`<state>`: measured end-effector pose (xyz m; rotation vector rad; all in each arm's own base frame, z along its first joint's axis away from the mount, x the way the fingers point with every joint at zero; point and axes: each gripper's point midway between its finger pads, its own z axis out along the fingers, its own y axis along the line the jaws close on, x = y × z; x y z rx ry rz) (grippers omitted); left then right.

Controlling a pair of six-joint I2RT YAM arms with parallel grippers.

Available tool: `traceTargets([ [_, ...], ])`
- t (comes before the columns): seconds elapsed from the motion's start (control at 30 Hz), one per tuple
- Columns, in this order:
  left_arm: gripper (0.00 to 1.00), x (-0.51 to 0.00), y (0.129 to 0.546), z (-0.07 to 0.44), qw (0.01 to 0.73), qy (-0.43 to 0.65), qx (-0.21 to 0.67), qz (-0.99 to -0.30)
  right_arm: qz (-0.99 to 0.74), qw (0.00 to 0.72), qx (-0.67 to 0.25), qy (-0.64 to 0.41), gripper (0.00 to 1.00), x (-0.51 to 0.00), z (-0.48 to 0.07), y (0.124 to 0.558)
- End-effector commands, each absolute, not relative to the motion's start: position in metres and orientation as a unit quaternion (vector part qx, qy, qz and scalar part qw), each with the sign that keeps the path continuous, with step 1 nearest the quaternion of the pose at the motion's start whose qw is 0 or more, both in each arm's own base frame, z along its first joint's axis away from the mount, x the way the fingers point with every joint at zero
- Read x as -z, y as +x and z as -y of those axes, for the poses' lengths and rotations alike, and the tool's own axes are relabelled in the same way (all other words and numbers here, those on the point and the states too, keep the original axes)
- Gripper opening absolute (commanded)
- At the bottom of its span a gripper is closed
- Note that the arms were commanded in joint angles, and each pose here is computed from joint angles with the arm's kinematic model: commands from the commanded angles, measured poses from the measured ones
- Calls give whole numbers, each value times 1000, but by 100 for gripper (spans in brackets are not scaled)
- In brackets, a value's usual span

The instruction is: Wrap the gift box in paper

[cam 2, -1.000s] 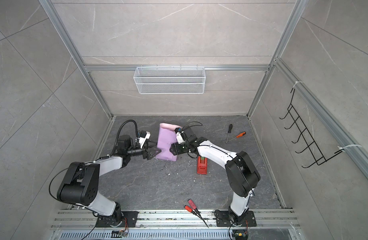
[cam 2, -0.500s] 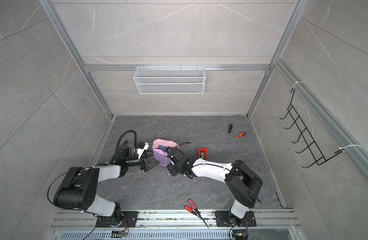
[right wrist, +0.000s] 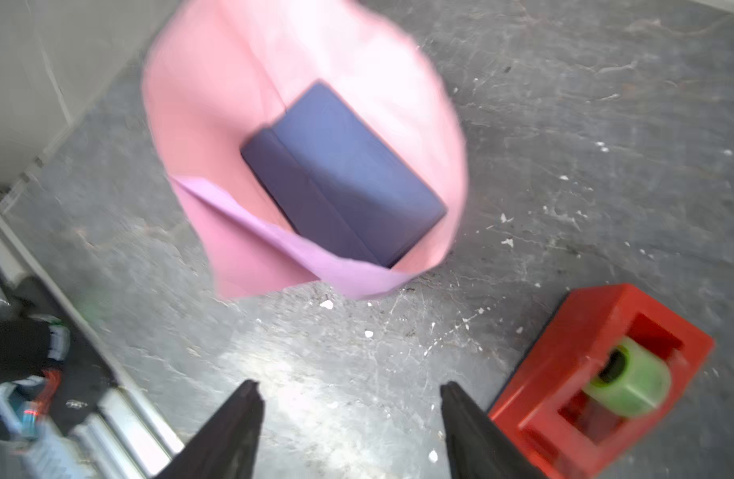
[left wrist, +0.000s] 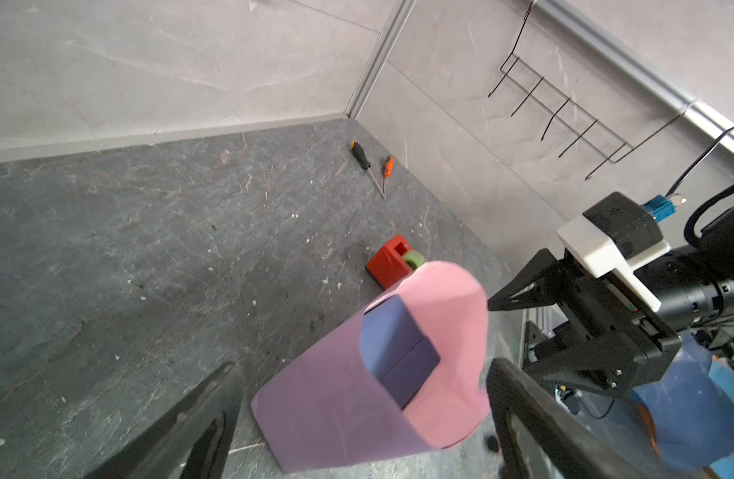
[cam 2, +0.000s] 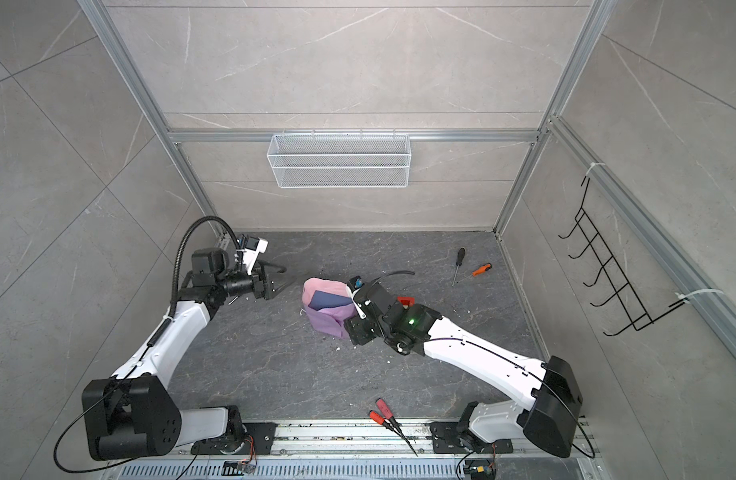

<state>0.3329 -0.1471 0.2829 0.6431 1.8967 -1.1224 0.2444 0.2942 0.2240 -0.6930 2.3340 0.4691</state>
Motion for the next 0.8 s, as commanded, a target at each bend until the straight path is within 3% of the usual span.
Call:
traceTargets([
  [0.0, 87, -294, 312, 145, 332, 197, 453, -804, -914, 282, -168, -238, 47, -251, -290, 245],
  [0.03, 85, -297, 311, 144, 324, 188, 454, -809, -917, 274, -171, -235, 37, -260, -296, 248],
  [0.13, 76, -284, 306, 148, 281, 170, 429, -841, -923, 256, -179, -225, 18, -285, -318, 260],
  [0.3, 58, -262, 290, 160, 204, 134, 429, -870, -938, 204, -202, -193, 0, -307, -348, 273],
  [0.77, 49, -224, 301, 168, 184, 90, 417, -885, -963, 122, -181, -159, 0, -257, -385, 292],
])
